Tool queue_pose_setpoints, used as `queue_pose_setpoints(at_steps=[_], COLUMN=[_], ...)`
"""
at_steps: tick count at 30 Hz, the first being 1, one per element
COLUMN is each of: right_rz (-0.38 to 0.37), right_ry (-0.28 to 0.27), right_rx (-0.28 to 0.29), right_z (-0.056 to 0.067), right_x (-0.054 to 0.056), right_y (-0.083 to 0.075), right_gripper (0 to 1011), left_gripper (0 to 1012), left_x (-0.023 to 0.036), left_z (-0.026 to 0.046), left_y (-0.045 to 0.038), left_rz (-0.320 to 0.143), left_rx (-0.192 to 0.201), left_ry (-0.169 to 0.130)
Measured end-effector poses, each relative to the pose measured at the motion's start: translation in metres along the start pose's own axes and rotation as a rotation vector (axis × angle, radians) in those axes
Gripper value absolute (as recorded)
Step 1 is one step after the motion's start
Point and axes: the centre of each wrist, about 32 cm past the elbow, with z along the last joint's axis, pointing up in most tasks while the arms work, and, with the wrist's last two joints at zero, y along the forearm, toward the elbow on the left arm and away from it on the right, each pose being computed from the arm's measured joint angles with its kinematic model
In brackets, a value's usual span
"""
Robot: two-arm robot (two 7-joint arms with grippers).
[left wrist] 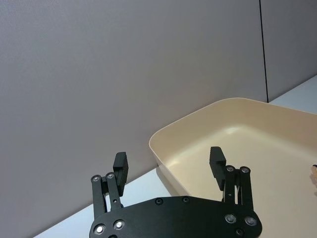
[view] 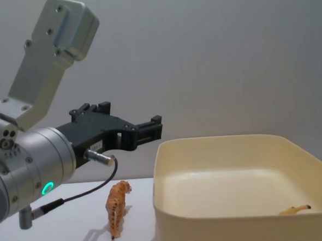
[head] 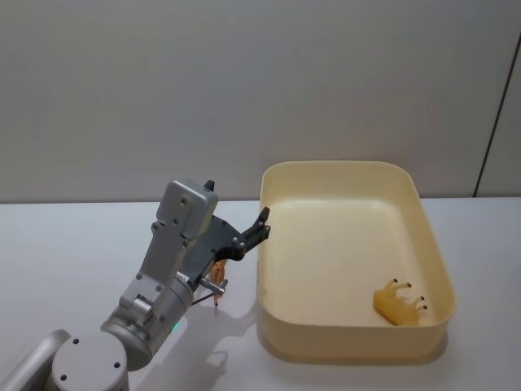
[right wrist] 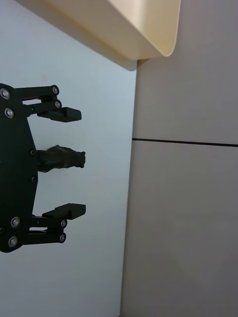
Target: Pick up the toy alternately with two hands and place it into the central storage box.
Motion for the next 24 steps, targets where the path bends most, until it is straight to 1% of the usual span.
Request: queue_pose_setpoints(at_steps=[1,3,5,13,21,22,24], right_rz=[-0.005,-0.007,-0.018,-0.042,-0.050,-0.050,-0.051], right_ry=[0.001,0.002,0.005,0.013,0.016,0.016,0.016], right_rx=[-0.013,-0.017,-0.033,-0.069,-0.099,-0.103,-0.107], right_z=[-0.003,-0.004,-0.008,-0.018,-0.026,-0.027,-0.028], right_x=[-0.001,-0.002,-0.003,-0.007,-0.011,-0.012,-0.013], right_y=[0.003,0.004,0.008,0.020,0.031,0.033,0.034], right_gripper=[1001,1001,1001,1001,1001,997,951], left_gripper=[1001,1001,1001,1001,1001,1001,1001], left_x=[0.0000,0.0000,0.0000,0.0000,0.0000,0.0000,0.0000], left_z=[0.0000,0.0000,0.0000,0.0000,0.0000,0.0000,0.0000], left_y=[0.0000,0.0000,0.0000,0.0000,0.0000,0.0000,0.0000], left_rz=[0.000,0.000,0.000,0.000,0.000,0.000,0.000], left_rx=[0.000,0.000,0.000,0.000,0.000,0.000,0.000], left_ry=[0.000,0.000,0.000,0.000,0.000,0.000,0.000])
